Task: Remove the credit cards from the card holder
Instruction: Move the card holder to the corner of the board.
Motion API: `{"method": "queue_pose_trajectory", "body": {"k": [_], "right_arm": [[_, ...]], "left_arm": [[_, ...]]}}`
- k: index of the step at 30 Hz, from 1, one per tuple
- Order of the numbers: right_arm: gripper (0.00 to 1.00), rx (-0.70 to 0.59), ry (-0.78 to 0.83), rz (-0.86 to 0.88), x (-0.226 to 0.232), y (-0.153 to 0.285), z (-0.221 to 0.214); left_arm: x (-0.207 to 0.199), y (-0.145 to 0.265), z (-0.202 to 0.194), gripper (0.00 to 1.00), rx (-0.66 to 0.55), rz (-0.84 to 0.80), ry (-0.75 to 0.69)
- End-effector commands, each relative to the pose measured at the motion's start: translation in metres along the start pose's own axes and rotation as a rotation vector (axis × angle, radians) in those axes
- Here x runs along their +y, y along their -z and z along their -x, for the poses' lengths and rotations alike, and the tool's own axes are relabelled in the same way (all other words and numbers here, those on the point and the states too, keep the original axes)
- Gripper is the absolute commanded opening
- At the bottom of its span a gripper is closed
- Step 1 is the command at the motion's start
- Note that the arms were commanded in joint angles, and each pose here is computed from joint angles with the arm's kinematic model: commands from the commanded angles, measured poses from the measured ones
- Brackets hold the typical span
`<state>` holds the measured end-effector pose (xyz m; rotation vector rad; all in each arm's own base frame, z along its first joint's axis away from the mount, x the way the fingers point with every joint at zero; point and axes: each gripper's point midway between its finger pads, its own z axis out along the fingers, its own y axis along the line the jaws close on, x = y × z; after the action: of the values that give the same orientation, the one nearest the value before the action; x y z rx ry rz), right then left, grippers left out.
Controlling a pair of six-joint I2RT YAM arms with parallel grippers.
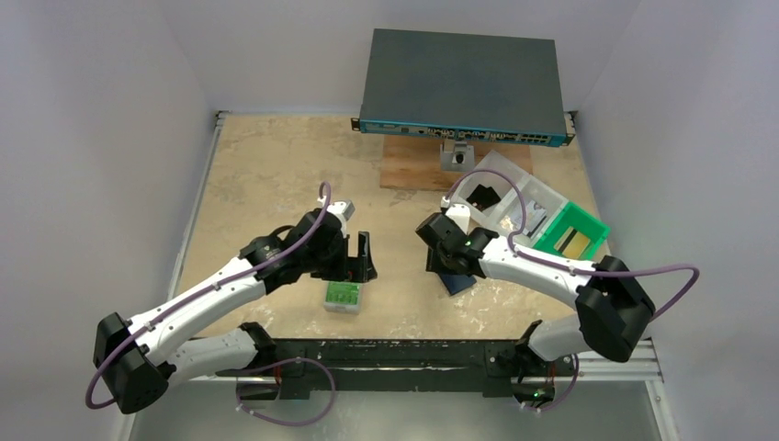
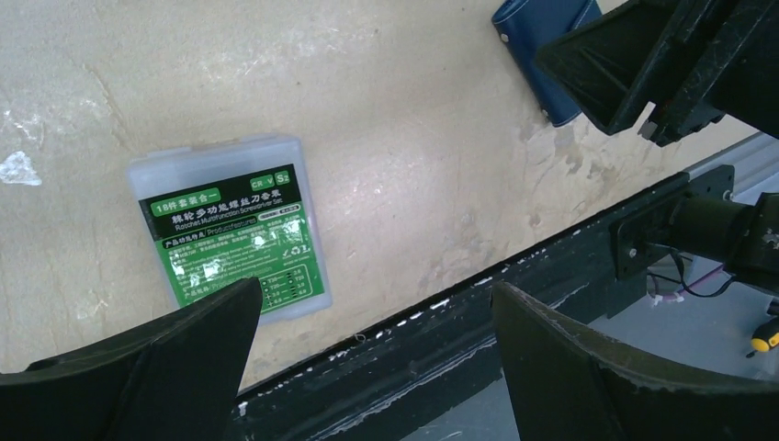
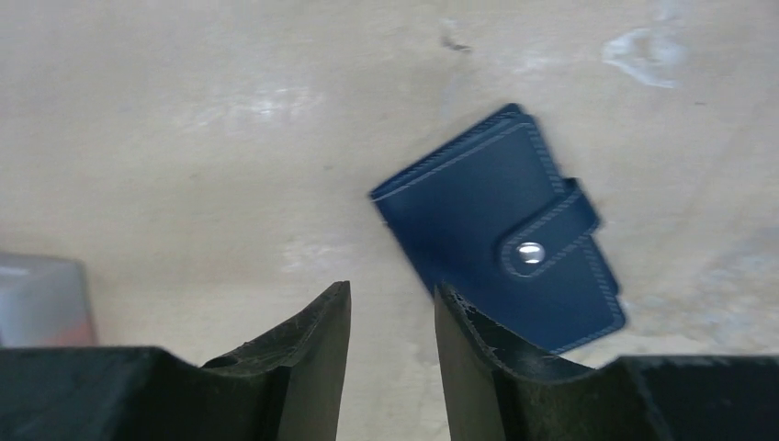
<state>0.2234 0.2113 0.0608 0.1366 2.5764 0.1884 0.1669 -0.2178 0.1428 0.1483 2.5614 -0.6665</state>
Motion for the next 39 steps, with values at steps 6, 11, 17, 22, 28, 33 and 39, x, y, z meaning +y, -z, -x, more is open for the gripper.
{"method": "queue_pose_trajectory", "body": {"k": [6, 11, 17, 22, 28, 33, 39], "right_arm": [[0.39, -0.088, 0.078, -0.295, -0.06, 0.001, 0.011], [0.39, -0.067, 0.108, -0.343, -0.063, -0.011, 0.006], [0.35, -0.049, 0.124, -0.367, -0.067, -0.019, 0.0], [0.33, -0.072, 0.136, -0.395, -0.069, -0.014, 0.009], [0.37, -0.095, 0.135, -0.378, -0.066, -0.011, 0.016], [0.39, -0.115, 0.11, -0.339, -0.06, -0.009, 0.021], [0.37, -0.103, 0.066, -0.331, -0.073, -0.02, 0.027]], "left_arm": [[-0.019, 0.001, 0.012, 0.96, -0.023, -0.063, -0.006], [-0.017, 0.002, 0.012, 0.96, -0.02, -0.054, -0.013], [-0.016, 0.002, 0.011, 0.96, -0.017, -0.049, -0.018], [-0.017, 0.002, 0.011, 0.96, -0.015, -0.054, -0.019], [-0.018, 0.003, 0.011, 0.96, -0.013, -0.056, -0.02], [-0.016, 0.004, 0.01, 0.96, -0.013, -0.049, -0.023], [-0.015, 0.004, 0.01, 0.96, -0.01, -0.047, -0.025]]}}
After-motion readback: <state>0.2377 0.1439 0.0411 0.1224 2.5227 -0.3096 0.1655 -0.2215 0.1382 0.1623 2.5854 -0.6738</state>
